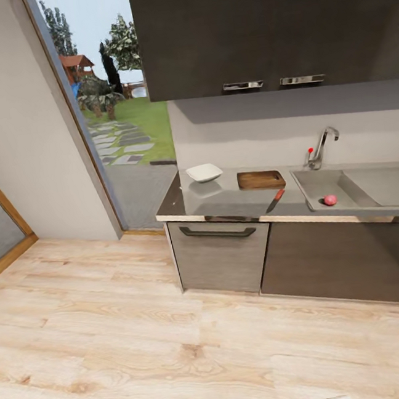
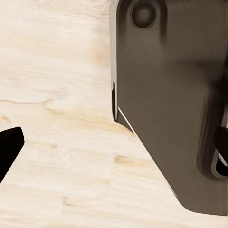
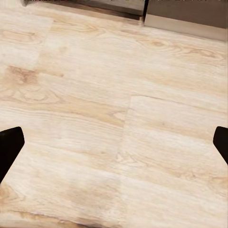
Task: In the kitchen, take the Vidalia onion out of the sink, dice it on the chopping board with the paring knife, put the diced onion into the bowl on the countertop, then place both the paring knife and the chopping board into the sink.
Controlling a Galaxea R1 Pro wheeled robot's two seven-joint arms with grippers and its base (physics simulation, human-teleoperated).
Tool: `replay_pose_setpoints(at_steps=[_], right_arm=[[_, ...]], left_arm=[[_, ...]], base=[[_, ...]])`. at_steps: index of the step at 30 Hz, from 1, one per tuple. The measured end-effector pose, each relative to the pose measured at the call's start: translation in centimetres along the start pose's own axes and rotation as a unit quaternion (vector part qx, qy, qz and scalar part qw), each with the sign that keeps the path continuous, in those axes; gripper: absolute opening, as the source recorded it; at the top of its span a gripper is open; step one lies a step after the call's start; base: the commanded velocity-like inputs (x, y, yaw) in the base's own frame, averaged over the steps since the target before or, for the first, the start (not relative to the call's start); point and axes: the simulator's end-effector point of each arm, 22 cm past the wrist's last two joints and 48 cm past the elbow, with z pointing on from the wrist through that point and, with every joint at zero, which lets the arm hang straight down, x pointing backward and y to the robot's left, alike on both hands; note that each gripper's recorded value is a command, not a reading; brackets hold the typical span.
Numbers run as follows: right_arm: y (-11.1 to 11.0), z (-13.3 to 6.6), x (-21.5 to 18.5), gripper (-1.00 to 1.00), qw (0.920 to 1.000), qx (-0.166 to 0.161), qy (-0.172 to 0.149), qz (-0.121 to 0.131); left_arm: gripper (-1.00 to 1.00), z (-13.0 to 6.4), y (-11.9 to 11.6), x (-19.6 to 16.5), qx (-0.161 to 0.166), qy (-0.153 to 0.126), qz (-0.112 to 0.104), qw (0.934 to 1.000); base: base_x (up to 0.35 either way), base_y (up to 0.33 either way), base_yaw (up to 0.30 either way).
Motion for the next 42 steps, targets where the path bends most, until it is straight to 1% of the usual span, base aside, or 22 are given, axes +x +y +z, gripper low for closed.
replay_pose_setpoints(at_steps=[42], right_arm=[[-0.2,-0.1,-3.1,1.0,0.9994,0.002,-0.033,-0.001]], left_arm=[[1.0,0.2,0.0,-2.5,-0.001,-0.033,-0.002,0.9995]], base=[[0.0,0.0,0.0]])
